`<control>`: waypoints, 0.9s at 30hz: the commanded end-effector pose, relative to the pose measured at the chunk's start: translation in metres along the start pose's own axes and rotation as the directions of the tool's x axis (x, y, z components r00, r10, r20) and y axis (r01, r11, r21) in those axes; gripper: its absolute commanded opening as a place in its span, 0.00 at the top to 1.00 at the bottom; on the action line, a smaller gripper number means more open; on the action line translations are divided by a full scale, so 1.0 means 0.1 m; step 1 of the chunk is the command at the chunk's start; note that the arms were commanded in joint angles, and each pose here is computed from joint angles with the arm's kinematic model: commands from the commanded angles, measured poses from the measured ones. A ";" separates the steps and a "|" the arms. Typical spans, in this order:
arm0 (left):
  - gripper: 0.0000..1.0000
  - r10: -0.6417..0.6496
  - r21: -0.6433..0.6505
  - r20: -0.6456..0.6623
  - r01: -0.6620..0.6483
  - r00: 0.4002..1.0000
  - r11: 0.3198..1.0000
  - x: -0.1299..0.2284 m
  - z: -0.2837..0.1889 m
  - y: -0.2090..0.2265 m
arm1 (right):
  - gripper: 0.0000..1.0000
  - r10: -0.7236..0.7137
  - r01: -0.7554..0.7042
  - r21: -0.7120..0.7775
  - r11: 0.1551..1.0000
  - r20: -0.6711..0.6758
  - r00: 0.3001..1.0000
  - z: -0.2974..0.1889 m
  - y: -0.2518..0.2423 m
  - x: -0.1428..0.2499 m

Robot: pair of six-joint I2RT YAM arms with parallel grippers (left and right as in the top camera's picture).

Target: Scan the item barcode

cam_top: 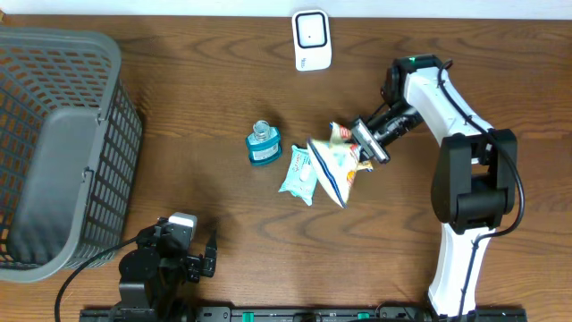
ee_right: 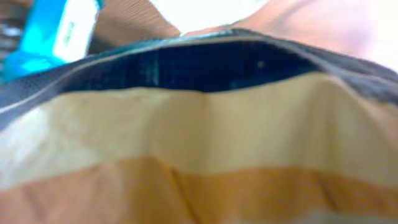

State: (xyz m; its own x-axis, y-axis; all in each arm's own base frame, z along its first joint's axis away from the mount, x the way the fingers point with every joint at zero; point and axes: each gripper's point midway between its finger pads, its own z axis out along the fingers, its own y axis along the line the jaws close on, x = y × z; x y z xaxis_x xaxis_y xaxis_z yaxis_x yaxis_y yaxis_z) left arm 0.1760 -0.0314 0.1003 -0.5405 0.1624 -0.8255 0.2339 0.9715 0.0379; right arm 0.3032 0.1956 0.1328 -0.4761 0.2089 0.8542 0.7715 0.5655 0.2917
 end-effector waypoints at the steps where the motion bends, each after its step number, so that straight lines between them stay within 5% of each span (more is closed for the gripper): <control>1: 0.01 -0.007 0.013 0.008 0.006 1.000 1.000 -0.02 -0.01 -0.03 | 0.99 0.085 -0.130 -0.266 0.955 -0.176 0.981 -0.22 0.46 0.31; 4: 0.01 -0.006 0.013 0.008 0.006 1.000 1.000 -0.02 -0.01 -0.03 | 0.99 -0.028 -0.107 -0.450 0.887 -0.282 0.959 -0.40 0.76 0.51; 11: 0.01 -0.006 0.013 0.008 0.006 1.000 1.000 -0.02 -0.01 -0.03 | 0.99 -0.007 -0.131 -0.490 0.862 -0.270 0.963 -0.63 0.74 0.46; 21: 0.01 -0.007 0.013 0.008 0.006 1.000 1.000 -0.02 -0.01 -0.03 | 0.99 -0.256 0.228 -0.674 0.703 0.059 0.965 -1.53 0.55 0.69; 25: 0.01 -0.006 0.013 0.008 0.006 1.000 1.000 -0.02 -0.01 -0.03 | 0.99 -0.254 0.311 -0.605 0.733 0.181 0.950 -1.63 0.35 0.71; 27: 0.01 -0.006 0.013 0.008 0.006 1.000 1.000 -0.02 -0.01 -0.03 | 0.99 -0.343 0.457 -0.542 0.706 0.302 0.889 -1.68 0.27 0.78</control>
State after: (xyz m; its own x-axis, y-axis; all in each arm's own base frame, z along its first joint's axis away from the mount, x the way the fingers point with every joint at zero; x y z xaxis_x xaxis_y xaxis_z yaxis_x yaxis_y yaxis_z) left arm 0.1760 -0.0314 0.1003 -0.5404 0.1627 -0.8255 0.2341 0.9715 0.0382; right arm 0.3681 0.0981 0.2663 -0.6853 0.1955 0.7015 0.7119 -0.0232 0.7019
